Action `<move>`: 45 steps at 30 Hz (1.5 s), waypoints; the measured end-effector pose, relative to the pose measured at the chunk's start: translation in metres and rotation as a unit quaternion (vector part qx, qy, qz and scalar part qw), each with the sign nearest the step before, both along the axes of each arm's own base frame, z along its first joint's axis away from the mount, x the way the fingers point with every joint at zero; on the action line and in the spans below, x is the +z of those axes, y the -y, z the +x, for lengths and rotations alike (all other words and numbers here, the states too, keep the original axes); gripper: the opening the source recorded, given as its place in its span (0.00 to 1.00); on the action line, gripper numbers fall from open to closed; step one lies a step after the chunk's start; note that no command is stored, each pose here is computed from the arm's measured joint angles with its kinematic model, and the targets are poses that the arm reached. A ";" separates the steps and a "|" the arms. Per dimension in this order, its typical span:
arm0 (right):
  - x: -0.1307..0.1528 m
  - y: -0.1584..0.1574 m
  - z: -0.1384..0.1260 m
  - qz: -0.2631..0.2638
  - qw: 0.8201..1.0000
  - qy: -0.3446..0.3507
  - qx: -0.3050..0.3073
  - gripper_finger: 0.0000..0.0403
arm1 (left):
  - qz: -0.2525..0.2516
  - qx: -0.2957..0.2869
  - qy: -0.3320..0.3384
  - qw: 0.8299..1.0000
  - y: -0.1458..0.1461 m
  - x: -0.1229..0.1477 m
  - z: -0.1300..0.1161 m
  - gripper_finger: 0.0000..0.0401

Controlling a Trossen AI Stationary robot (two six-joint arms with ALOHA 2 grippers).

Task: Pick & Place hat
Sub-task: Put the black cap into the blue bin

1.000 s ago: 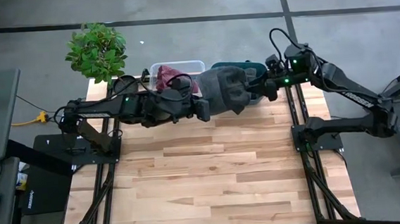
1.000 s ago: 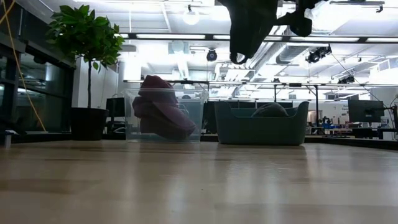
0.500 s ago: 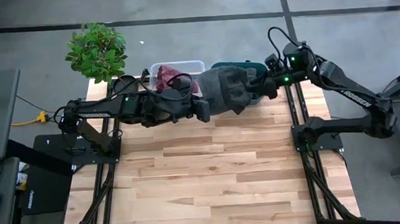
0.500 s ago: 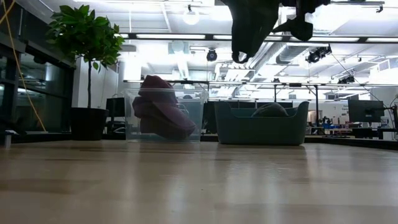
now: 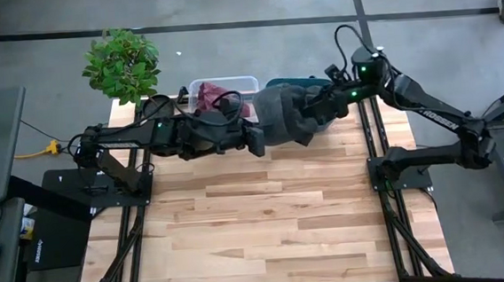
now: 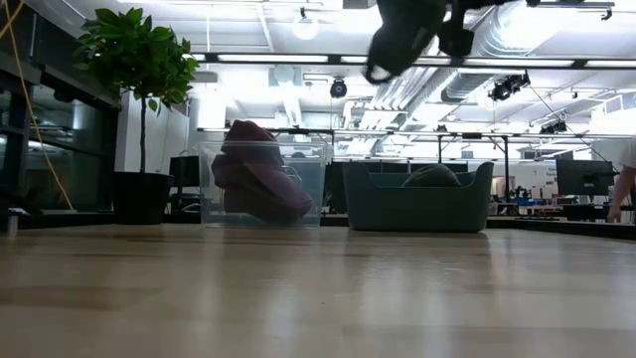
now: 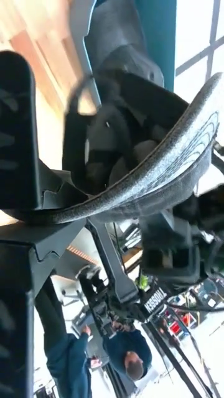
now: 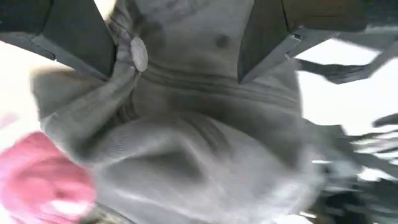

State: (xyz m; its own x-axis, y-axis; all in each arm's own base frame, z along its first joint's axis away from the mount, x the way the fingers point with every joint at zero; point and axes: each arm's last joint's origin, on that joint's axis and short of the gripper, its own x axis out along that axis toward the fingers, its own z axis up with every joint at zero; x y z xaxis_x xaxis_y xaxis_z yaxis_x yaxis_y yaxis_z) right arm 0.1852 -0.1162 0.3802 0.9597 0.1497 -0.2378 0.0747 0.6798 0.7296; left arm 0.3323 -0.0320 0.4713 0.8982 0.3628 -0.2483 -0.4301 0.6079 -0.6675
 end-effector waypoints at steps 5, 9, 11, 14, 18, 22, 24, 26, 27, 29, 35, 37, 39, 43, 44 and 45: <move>0.016 -0.004 -0.004 0.020 0.997 0.059 0.042 0.77 | -0.013 0.008 -0.023 1.000 0.000 -0.005 -0.002 0.00; 0.027 -0.010 -0.010 0.022 0.993 0.093 0.072 0.77 | -0.015 0.012 -0.020 1.000 -0.001 -0.005 -0.002 0.00; 0.032 -0.013 -0.013 0.025 0.991 0.103 0.083 0.77 | -0.018 0.014 -0.020 1.000 -0.001 -0.005 -0.002 0.00; 0.037 -0.018 -0.019 0.021 0.990 0.114 0.086 0.77 | -0.022 0.027 -0.017 0.999 -0.001 -0.005 -0.002 0.00; 0.041 -0.023 -0.025 0.019 0.988 0.120 0.092 0.77 | -0.020 0.033 -0.015 0.999 -0.002 -0.005 -0.002 0.00; 0.045 -0.029 -0.033 0.010 0.987 0.130 0.094 0.77 | -0.021 0.033 -0.009 0.999 -0.002 -0.004 -0.002 0.00; 0.048 -0.032 -0.037 0.004 0.986 0.136 0.095 0.77 | -0.021 0.033 -0.009 0.999 -0.002 -0.004 -0.002 0.00; 0.051 -0.035 -0.041 -0.001 0.985 0.144 0.095 0.77 | -0.022 0.032 -0.005 0.999 -0.002 -0.003 -0.002 0.00; 0.052 -0.037 -0.043 -0.005 0.984 0.149 0.095 0.77 | -0.022 0.032 -0.003 0.999 -0.002 -0.003 -0.001 0.00; 0.055 -0.040 -0.047 -0.014 0.983 0.158 0.097 0.77 | -0.023 0.032 0.001 0.999 -0.001 -0.002 -0.001 0.00; 0.062 -0.044 -0.054 -0.017 0.979 0.177 0.095 0.77 | -0.012 0.004 0.045 0.999 0.000 0.008 0.002 0.00; 0.062 -0.043 -0.054 -0.012 0.980 0.175 0.088 0.77 | -0.005 0.001 0.060 0.998 0.000 0.011 0.003 0.00; 0.060 -0.042 -0.053 -0.007 0.982 0.169 0.084 0.77 | 0.004 -0.001 0.064 0.998 0.000 0.013 0.003 0.00; 0.058 -0.040 -0.055 -0.001 0.984 0.160 0.075 0.77 | 0.011 0.002 0.060 0.998 0.000 0.012 0.003 0.00; 0.057 -0.039 -0.055 0.002 0.985 0.157 0.072 0.77 | 0.016 0.006 0.058 0.998 0.000 0.012 0.003 0.00; 0.057 -0.037 -0.056 0.004 0.986 0.154 0.069 0.77 | 0.024 0.011 0.050 0.998 -0.001 0.014 0.000 0.00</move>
State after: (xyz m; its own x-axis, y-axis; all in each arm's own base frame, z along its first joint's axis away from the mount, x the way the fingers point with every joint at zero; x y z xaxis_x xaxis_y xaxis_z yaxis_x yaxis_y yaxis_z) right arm 0.1291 -0.0789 0.4368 0.9568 0.2840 0.0625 -0.2429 0.6621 0.7090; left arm 0.3328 -0.0311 0.4850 0.9094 0.3921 -0.1390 -0.3758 0.6309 -0.6788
